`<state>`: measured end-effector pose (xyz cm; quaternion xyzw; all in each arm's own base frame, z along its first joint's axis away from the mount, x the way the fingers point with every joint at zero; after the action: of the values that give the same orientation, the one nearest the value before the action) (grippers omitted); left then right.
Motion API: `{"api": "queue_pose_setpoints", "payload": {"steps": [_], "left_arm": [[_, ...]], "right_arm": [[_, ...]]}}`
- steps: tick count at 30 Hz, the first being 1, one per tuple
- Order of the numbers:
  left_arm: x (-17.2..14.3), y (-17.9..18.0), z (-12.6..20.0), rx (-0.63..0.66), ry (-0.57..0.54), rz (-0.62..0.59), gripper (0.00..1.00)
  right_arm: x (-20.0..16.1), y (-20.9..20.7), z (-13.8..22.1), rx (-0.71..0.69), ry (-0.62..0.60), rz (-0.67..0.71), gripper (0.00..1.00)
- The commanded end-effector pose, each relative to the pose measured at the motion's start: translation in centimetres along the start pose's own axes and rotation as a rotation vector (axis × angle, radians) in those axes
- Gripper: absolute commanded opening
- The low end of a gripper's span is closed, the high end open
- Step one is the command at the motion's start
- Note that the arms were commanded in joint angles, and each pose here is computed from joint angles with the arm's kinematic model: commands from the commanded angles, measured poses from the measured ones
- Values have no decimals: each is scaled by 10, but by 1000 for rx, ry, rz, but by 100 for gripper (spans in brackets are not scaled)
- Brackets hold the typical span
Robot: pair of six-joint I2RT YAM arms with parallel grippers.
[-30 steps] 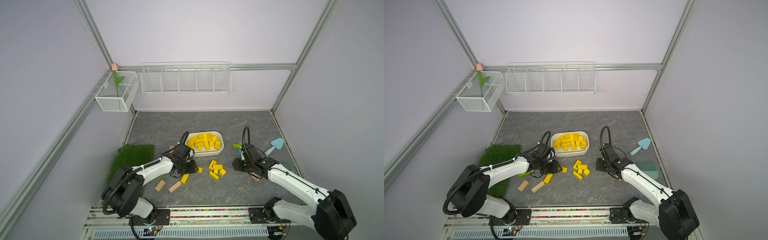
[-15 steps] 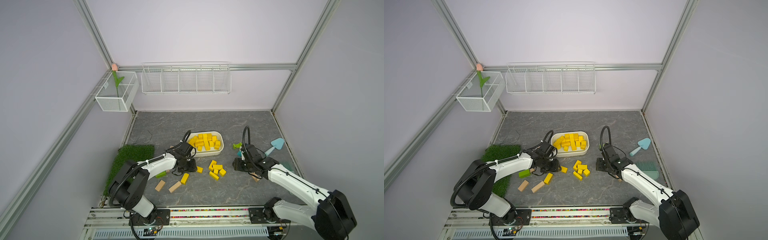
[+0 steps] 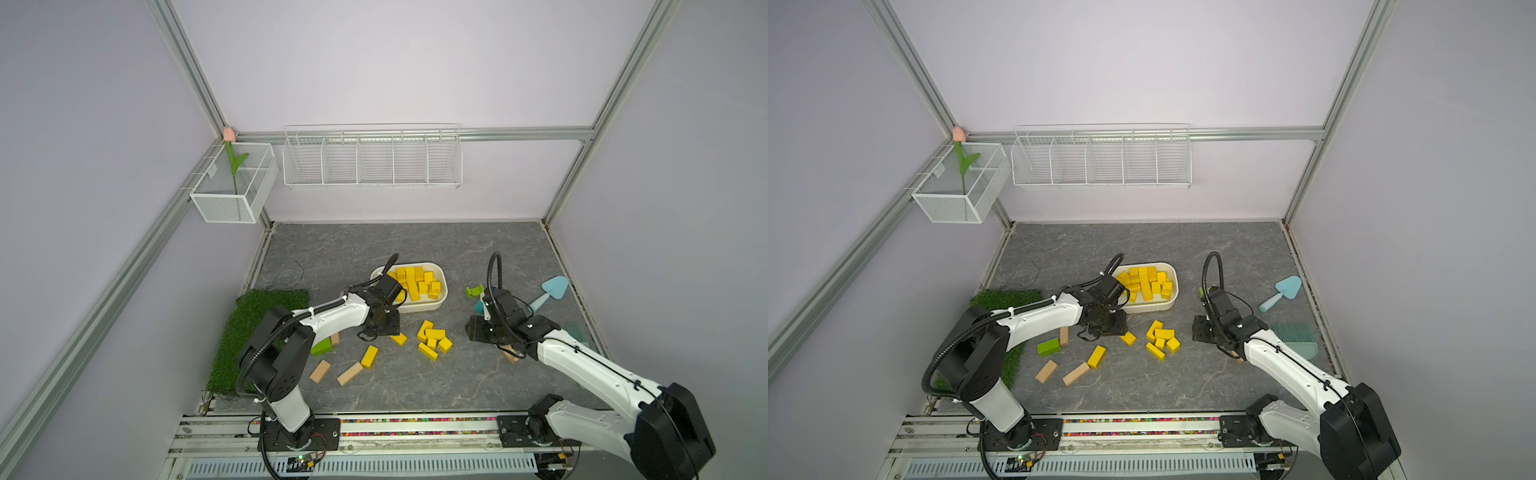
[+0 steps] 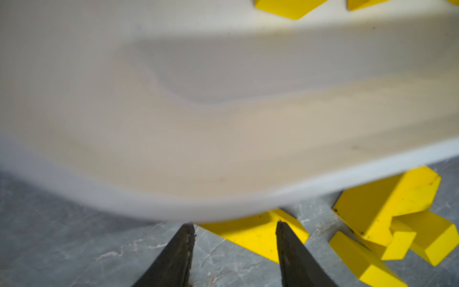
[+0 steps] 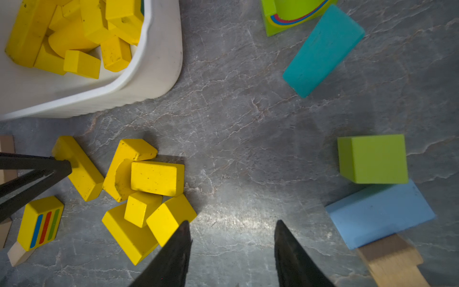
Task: Pick out the yellow building blocks
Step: Pick up the building block from the center of the board.
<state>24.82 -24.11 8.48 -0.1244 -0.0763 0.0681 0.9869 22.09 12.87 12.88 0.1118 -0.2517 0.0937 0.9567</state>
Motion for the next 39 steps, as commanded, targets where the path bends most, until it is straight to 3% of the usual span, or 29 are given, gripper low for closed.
{"api": "queue_pose_setpoints", "payload": {"steps": [1,8,18,23,31,39], "left_arm": [[-2,-3,-5,102,-13,-21,55],[-7,-14,-9,149,-4,-70,54],[-14,-13,-2,127,-8,-81,40],[-19,-11,6,99,-9,-83,28],[-22,-17,47,17,-33,-97,20],[-4,-41,107,-44,-116,-157,22]], "right_arm": [[-2,-2,1,10,-9,-20,55],[-2,-2,2,11,-13,-22,56],[-2,-3,2,10,-16,-27,57],[-3,-3,2,9,-13,-27,57],[-2,-3,1,10,-10,-28,57],[-3,-3,0,13,-8,-28,57]]}}
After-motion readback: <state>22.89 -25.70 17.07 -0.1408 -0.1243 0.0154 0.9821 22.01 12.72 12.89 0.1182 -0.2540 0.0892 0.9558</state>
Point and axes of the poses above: each gripper's point midway between its finger pads, its own z axis back along the fingers, its own y axis along the line the jaws close on, x = y × z, the point moved 5 cm from there along z, back along the fingers, and after that the axes turned 15 degrees about z, right-handed, at the moved point
